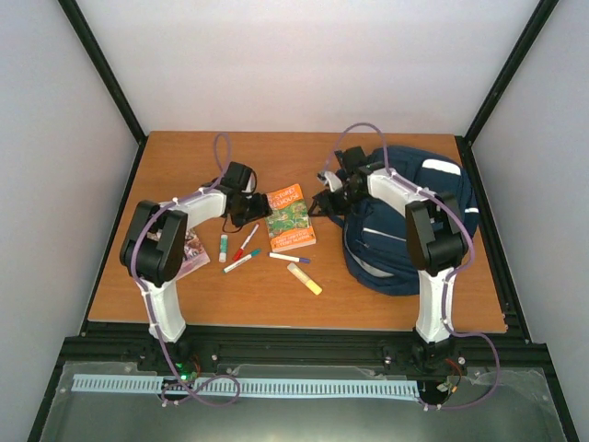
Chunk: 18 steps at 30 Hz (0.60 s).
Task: Pack the student bag
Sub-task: Pick up the book from the center of the board.
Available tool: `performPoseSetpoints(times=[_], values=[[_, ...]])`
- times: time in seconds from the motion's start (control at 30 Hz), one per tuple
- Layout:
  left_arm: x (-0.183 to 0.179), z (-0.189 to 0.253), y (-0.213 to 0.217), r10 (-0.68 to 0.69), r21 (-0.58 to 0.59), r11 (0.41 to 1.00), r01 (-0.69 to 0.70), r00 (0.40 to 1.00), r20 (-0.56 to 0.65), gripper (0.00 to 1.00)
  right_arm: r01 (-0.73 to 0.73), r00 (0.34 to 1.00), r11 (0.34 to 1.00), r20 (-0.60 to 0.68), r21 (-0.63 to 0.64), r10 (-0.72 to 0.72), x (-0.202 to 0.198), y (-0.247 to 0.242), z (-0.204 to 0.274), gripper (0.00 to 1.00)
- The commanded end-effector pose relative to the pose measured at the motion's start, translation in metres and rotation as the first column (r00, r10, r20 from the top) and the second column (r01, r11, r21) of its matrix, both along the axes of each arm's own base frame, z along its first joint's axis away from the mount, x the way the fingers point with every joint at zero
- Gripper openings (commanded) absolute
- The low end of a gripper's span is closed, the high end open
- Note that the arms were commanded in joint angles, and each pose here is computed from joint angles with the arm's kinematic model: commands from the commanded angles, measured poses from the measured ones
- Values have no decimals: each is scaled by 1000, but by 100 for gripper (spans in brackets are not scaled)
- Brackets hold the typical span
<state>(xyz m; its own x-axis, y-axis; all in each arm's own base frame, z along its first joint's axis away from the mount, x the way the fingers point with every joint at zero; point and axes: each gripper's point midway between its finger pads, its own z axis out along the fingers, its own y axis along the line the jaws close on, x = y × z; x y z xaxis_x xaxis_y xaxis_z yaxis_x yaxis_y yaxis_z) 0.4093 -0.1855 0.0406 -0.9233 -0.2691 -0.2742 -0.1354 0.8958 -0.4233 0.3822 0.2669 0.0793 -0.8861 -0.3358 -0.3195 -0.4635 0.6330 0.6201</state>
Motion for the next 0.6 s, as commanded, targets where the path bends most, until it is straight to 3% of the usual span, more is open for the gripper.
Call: performPoseSetpoints(times=[0.0,0.17,0.57], values=[[6,41,-6,-19,-28,999,21,997,77,73,-4,990,1000,141,-20,7,25,4,41,49],[0,51,-17,-32,-114,993,43,994,102,76,-13,993,999,119,-43,18,38,12,28,49],[5,22,-21,-24,-132,991,35,996,84,80,-70,997,995,2,-70,71,34,33,-24,48]])
